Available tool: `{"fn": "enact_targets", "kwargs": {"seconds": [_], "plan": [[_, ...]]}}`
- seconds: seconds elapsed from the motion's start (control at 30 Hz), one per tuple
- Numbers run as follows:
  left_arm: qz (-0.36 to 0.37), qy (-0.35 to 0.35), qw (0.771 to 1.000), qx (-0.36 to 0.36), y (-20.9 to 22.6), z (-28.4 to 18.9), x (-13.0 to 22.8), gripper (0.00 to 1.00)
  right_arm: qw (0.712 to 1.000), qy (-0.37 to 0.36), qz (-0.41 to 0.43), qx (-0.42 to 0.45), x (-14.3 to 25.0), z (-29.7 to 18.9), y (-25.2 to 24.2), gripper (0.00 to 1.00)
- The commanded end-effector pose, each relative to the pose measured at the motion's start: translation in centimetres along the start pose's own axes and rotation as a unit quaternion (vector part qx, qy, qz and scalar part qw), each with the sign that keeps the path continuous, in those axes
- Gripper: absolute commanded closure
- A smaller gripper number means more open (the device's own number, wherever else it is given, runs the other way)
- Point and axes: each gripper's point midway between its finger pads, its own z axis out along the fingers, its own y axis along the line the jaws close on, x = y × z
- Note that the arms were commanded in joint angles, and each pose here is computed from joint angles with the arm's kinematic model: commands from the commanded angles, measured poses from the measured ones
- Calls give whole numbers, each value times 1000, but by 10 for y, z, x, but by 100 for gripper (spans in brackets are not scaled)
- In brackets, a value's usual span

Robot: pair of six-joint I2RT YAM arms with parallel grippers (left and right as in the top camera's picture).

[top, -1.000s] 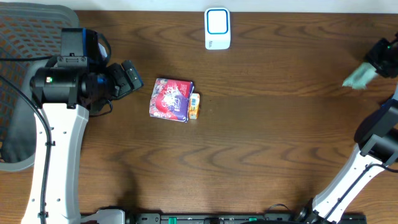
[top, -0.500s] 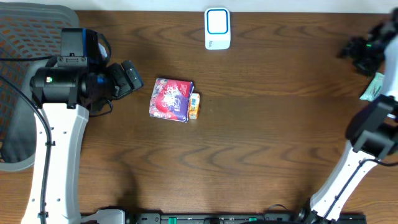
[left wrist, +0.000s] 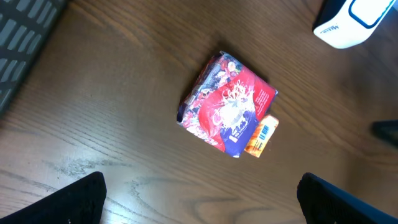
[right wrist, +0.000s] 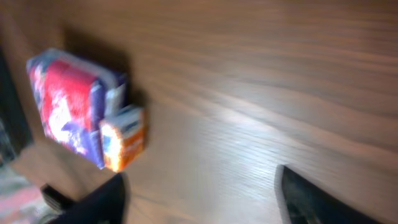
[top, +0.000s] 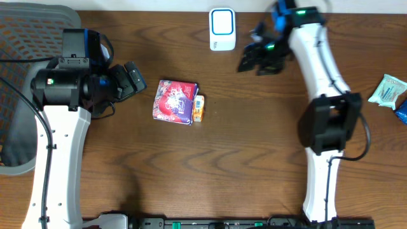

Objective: Scan the item barcode
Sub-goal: 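Move the right gripper back toward the orange Kleenex pack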

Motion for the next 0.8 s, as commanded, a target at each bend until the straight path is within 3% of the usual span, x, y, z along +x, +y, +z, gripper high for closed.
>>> {"fn": "enact_targets", "kwargs": {"seconds": [0.0,0.07,0.17,0.57,0.77], "plan": [[3,-5,1000,-2,1,-2,-2,2,998,27,-48,-8,15,21,40,67],[3,-5,1000,-2,1,-2,-2,2,997,43,-69,-8,25,34,59,85],[3,-5,1000,-2,1,-2,-2,2,995,59,-85,-8,38,52,81,97],[3,-5,1000,-2,1,-2,-2,2,995,78,-61,-8,65,123,109,98],[3,-5,1000,-2,1,-2,-2,2,989,52,-33,134,57,112,59,99]]}}
